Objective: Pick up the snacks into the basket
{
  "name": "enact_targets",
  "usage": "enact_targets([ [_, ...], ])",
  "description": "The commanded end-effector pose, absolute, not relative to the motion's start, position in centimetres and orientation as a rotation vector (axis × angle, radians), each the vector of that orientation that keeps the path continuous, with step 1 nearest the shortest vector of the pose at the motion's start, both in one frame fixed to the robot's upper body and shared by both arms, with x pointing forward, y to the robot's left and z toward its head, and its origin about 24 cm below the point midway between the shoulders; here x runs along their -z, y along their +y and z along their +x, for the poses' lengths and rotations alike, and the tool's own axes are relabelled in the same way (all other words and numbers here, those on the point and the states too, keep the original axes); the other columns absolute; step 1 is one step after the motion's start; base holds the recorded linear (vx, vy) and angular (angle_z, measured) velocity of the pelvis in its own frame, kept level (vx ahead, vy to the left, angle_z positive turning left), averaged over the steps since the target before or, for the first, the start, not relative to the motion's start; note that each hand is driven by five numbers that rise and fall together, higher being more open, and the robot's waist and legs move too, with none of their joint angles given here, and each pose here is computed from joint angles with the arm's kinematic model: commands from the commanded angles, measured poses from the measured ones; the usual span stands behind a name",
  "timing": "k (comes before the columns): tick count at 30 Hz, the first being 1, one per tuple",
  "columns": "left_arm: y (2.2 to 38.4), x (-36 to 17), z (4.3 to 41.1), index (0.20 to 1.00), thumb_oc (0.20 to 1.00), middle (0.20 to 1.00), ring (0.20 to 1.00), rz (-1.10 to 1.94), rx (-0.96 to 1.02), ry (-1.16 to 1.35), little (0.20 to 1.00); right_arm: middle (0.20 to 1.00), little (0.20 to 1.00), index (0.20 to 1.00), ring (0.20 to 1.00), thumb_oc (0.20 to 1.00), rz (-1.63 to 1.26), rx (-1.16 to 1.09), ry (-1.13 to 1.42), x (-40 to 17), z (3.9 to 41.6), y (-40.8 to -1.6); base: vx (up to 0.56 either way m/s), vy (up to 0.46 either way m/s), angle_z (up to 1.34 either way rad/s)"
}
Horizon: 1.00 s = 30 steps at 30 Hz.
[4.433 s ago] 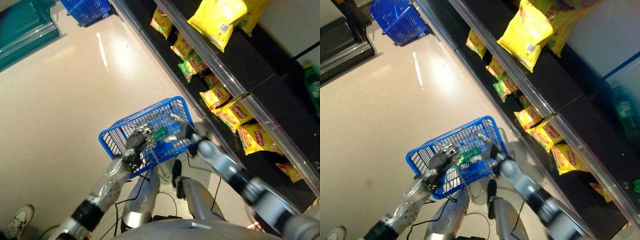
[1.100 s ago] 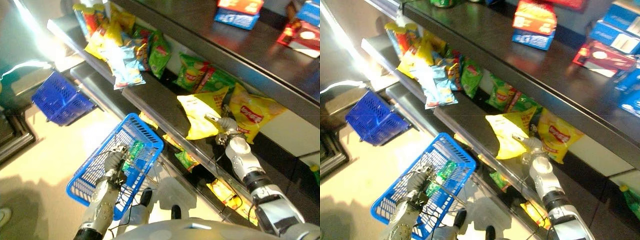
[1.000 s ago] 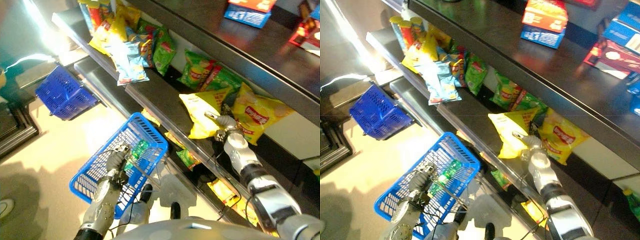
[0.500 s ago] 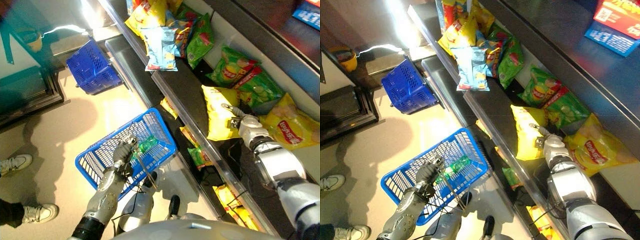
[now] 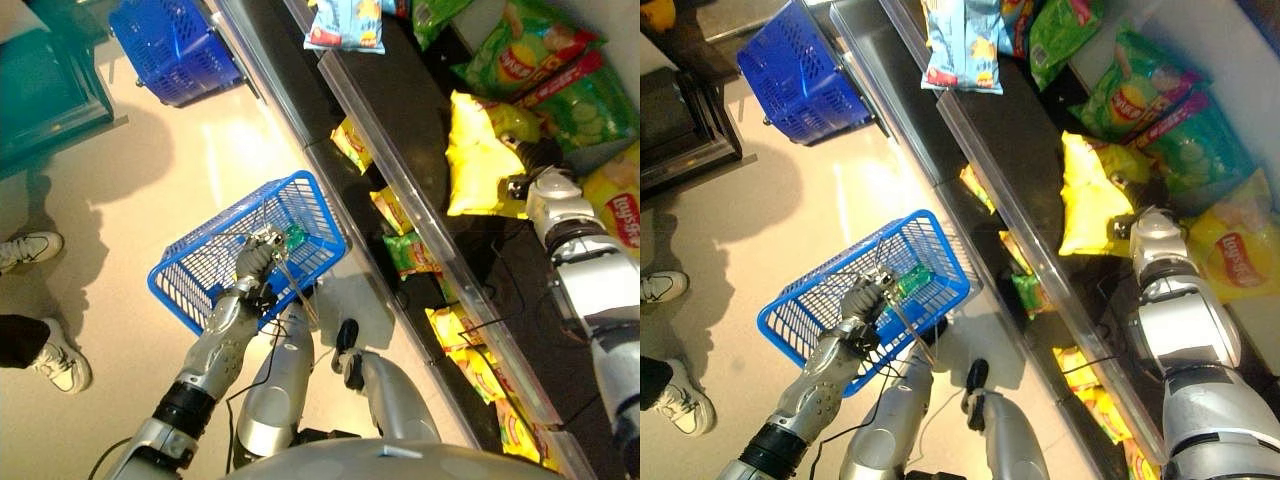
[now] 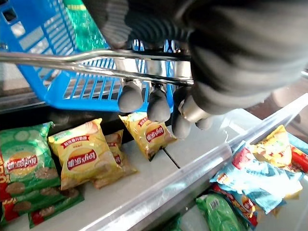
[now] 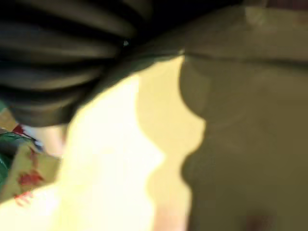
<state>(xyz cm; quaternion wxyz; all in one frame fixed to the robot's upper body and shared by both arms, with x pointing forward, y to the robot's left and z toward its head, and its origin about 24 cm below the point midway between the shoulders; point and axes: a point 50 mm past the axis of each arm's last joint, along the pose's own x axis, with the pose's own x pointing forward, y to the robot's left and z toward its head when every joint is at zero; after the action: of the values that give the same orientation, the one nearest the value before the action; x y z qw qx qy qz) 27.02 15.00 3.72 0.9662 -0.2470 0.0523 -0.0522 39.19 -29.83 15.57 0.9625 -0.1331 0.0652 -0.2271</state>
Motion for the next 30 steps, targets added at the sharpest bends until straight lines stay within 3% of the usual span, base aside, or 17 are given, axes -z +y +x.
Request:
enact_targets([
  [1,11.8,-13.1,28.0,0.200,0.200,0.200,0.200,-0.574,0.320,-0.339,0.200,0.200,0.200,0.200,0.200,0.200,-0.249,0.268,0.306,-9.6,39.4,-24.3,-0.01,0.000,-0.04],
  [7,11.5,-13.9,28.2,0.200,0.200,0.200,0.200,-0.587,0.327,-0.367,0.200,0.200,0.200,0.200,0.200,0.200,-0.196,0.265,0.231,-10.8,40.0,-23.4,0.00,0.002,-0.01],
  [12,12.9,-14.0,28.1,0.200,0.200,0.200,0.200,-0.589,0.252,-0.396,0.200,0.200,0.200,0.200,0.200,0.200,-0.072,0.145,-0.064,-13.9,40.0,-19.4,0.00,-0.001,0.01],
  [17,14.2,-13.8,28.1,0.200,0.200,0.200,0.200,-0.591,0.183,-0.410,0.200,0.200,0.200,0.200,0.200,0.200,0.118,-0.004,-0.280,-13.3,35.1,-17.6,0.04,-0.015,-0.07],
  [21,14.9,-13.5,28.1,0.200,0.200,0.200,0.200,-0.540,0.211,-0.403,0.200,0.200,0.200,0.200,0.200,0.200,0.133,-0.310,-0.294,-11.2,29.2,-16.5,0.01,0.001,0.04],
  [30,14.5,-12.3,28.3,0.200,0.200,0.200,0.200,-0.515,0.221,-0.356,0.200,0.200,0.200,0.200,0.200,0.200,0.016,-0.585,-0.147,-8.2,26.8,-13.1,0.04,0.003,0.14],
])
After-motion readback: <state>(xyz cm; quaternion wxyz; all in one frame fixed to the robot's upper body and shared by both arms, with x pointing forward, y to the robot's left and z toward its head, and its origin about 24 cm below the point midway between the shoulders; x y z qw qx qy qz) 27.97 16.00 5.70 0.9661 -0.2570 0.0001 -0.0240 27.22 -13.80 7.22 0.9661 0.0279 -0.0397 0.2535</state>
